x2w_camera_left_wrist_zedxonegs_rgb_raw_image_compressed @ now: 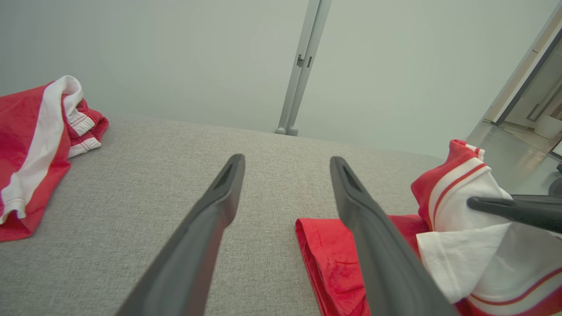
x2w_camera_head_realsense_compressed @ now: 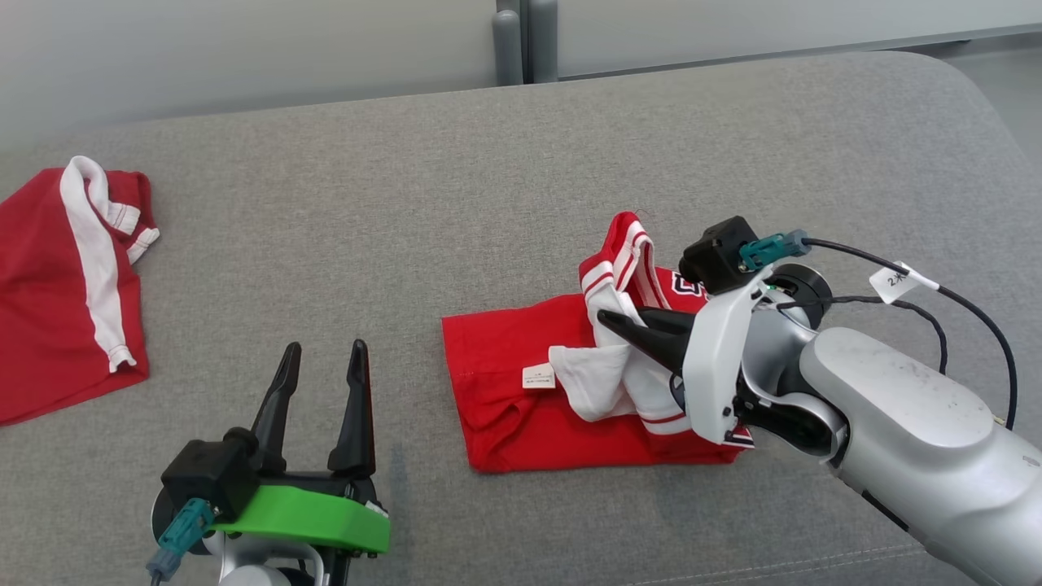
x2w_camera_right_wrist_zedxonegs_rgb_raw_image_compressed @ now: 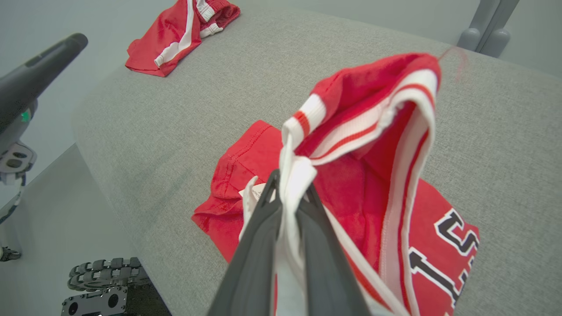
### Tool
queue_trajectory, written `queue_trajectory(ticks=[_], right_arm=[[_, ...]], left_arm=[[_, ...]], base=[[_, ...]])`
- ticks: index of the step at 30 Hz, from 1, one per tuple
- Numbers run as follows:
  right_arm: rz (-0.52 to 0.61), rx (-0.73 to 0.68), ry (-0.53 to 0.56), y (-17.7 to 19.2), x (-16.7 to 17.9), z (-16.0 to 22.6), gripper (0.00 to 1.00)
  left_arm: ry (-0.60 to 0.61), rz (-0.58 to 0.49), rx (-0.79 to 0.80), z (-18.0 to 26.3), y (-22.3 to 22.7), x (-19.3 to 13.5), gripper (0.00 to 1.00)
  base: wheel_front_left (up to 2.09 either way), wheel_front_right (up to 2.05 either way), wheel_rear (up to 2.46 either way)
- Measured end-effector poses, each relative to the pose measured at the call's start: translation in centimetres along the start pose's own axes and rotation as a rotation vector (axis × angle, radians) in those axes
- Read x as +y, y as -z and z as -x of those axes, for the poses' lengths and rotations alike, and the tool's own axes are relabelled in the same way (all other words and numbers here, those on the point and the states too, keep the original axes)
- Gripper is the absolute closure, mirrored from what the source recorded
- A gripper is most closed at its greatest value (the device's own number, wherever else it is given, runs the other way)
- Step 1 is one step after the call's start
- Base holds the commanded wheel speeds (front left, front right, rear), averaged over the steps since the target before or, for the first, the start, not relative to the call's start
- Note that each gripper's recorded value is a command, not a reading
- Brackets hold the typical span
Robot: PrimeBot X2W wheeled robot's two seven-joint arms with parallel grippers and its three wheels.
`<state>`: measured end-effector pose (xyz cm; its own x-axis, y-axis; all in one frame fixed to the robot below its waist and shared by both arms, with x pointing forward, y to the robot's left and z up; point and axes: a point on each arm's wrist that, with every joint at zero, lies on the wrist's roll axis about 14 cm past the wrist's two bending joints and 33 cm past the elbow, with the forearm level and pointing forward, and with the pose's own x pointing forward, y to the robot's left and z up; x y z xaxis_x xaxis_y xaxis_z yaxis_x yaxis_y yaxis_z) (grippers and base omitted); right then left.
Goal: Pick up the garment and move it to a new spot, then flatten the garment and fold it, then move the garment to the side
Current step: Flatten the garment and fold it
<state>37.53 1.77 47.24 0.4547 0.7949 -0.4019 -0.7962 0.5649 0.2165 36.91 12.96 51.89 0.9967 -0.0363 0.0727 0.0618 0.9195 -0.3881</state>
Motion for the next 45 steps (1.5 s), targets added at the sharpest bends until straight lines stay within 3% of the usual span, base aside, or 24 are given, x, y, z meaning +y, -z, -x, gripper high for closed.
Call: queue_trajectory(ticks=[12,23,25,26,28,38,45], right_arm=[[0.015,0.062,-0.062,-0.2,1.7,-3.9,1.00],[0.066,0.187,-0.104,2.1,2.7,-6.6,1.00],[0.086,0.203,-0.116,2.3,3.2,-7.0,0.63],[0.091,0.205,-0.122,2.3,3.5,-7.1,0.50],[0.107,0.208,-0.131,2.3,3.9,-7.2,0.00],[0.151,0.187,-0.187,1.6,7.1,-6.7,0.00],[0.139,-0.012,-0.142,-3.9,5.9,-5.2,0.00]], left_arm=[[-0.055,0.012,-0.016,1.1,-0.6,1.4,0.00],[-0.125,0.015,-0.018,2.1,-0.7,3.1,0.00],[-0.137,0.014,-0.026,2.2,-0.9,3.5,0.00],[-0.139,0.013,-0.027,2.2,-0.9,3.6,0.00],[-0.142,0.013,-0.029,2.3,-1.0,3.6,0.00],[-0.107,0.018,-0.049,2.0,-1.5,2.6,0.00],[-0.067,0.025,-0.053,1.6,-1.6,1.5,0.00]], base=[[0.00,0.00,0.00],[0.00,0.00,0.00],[0.00,0.00,0.00],[0.00,0.00,0.00],[0.00,0.00,0.00],[0.00,0.00,0.00],[0.00,0.00,0.00]])
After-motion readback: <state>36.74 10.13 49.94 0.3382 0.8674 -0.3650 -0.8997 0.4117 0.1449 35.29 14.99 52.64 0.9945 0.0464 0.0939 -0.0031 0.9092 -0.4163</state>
